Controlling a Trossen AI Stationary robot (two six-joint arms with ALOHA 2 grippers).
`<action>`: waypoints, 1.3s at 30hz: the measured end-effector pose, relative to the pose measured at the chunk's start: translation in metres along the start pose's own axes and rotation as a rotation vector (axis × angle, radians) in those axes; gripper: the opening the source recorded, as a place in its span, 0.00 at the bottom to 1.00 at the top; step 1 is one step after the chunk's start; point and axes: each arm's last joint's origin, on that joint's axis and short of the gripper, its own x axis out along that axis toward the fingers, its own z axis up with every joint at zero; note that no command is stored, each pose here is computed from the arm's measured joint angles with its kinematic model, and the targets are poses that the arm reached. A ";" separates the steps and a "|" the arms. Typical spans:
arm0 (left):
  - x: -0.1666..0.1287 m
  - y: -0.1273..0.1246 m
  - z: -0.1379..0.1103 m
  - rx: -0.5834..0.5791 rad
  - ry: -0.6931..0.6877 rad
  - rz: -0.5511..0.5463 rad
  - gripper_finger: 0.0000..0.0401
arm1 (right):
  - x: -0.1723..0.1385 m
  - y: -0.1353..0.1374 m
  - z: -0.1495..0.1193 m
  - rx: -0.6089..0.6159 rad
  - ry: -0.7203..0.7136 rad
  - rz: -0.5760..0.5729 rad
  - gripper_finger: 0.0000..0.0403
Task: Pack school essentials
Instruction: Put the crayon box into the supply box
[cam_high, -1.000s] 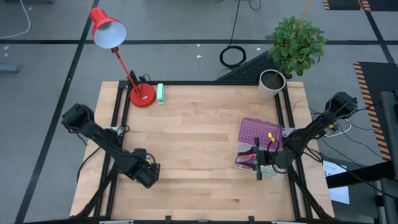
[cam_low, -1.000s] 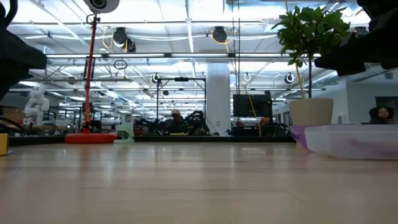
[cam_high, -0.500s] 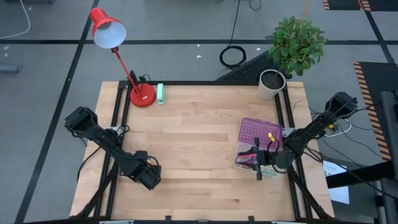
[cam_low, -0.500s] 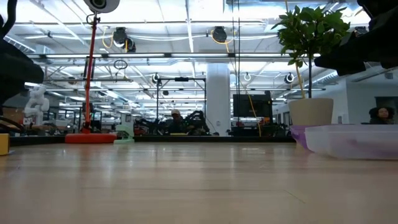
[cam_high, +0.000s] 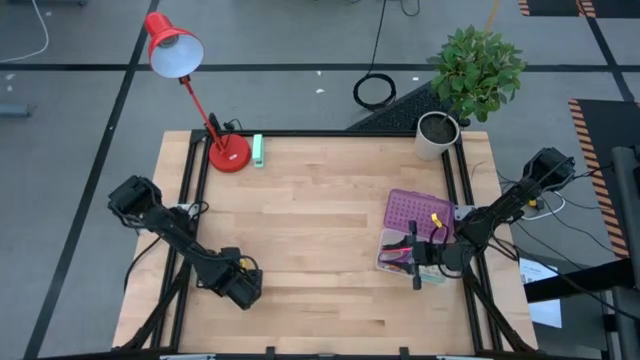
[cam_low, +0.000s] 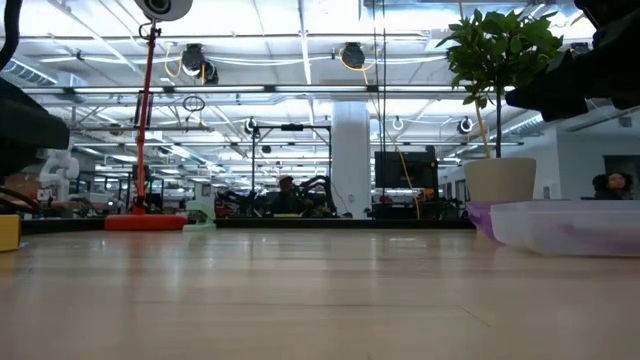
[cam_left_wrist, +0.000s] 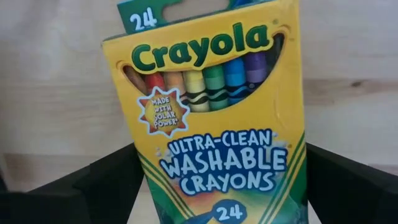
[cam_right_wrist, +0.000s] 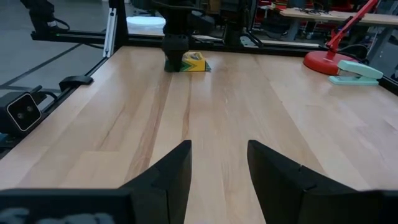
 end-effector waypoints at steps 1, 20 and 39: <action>0.001 -0.001 -0.001 0.001 0.006 -0.007 0.97 | 0.000 0.000 0.000 0.001 -0.001 0.001 0.37; 0.006 -0.005 -0.005 -0.002 0.019 -0.023 0.97 | 0.000 0.000 0.001 0.001 -0.006 0.003 0.37; 0.006 -0.005 -0.005 0.020 0.011 -0.025 0.97 | 0.000 0.000 0.001 0.001 -0.006 0.003 0.37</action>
